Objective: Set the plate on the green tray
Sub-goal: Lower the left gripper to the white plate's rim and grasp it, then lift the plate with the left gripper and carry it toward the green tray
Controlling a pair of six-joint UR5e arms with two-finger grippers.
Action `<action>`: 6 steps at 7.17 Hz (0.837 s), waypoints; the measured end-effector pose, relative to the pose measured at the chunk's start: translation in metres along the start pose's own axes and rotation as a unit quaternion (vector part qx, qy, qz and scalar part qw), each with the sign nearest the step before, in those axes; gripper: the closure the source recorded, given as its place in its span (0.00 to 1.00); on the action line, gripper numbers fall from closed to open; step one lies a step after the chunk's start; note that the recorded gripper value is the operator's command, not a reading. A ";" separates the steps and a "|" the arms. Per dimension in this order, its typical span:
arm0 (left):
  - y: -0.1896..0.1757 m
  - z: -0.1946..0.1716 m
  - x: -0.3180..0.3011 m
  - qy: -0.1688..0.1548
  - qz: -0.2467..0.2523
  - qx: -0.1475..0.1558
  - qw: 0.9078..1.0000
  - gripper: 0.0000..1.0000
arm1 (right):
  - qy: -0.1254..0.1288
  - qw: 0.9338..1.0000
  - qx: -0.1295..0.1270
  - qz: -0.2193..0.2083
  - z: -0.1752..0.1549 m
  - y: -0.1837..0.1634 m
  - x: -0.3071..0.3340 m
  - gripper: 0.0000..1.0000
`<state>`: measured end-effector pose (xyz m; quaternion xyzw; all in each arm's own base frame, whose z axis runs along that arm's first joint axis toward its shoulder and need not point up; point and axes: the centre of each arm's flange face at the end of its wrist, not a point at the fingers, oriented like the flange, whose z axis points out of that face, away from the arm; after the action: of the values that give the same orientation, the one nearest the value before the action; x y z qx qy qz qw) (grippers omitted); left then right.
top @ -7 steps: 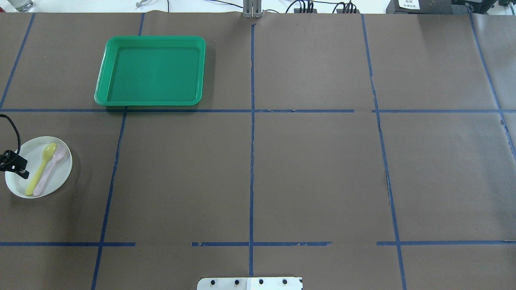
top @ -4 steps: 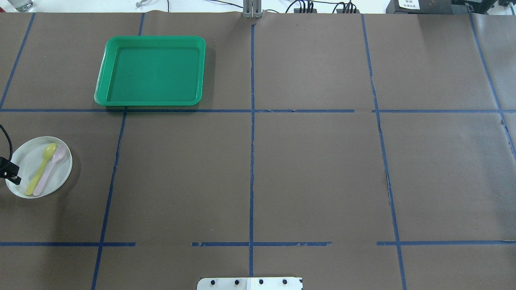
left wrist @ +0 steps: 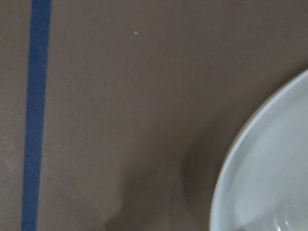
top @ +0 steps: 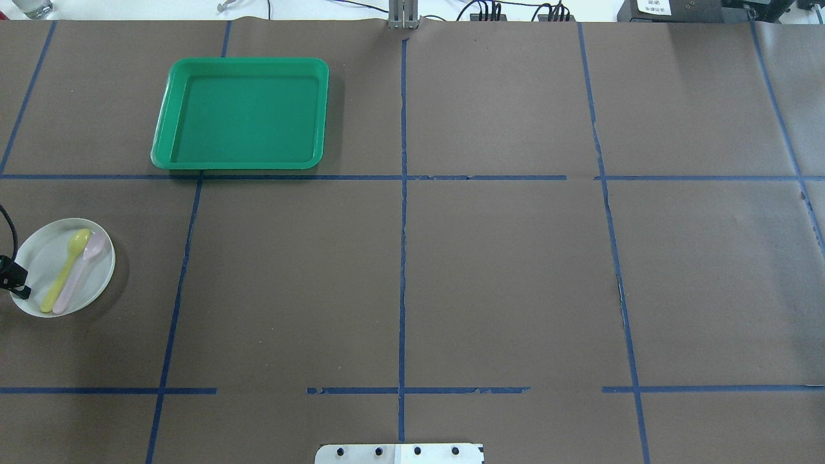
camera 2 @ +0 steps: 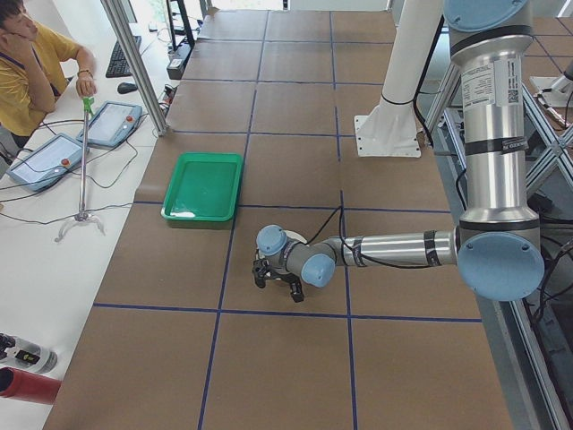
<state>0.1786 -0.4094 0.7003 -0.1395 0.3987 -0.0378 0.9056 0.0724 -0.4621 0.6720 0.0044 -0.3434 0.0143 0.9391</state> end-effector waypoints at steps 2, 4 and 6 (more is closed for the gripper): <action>0.003 -0.003 0.007 0.018 0.003 -0.012 1.000 1.00 | 0.000 1.000 0.000 0.000 0.000 0.000 0.000 0.00; 0.005 -0.009 0.013 0.027 0.007 -0.013 1.000 1.00 | 0.000 1.000 0.000 0.000 0.000 0.000 0.000 0.00; 0.008 -0.015 0.020 0.042 0.010 -0.020 0.999 1.00 | 0.000 1.000 0.000 0.000 0.000 0.000 0.000 0.00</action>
<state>0.1807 -0.4088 0.6747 -0.1516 0.4389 -0.0264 0.8853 0.0724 -0.4621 0.6720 0.0044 -0.3434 0.0143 0.9391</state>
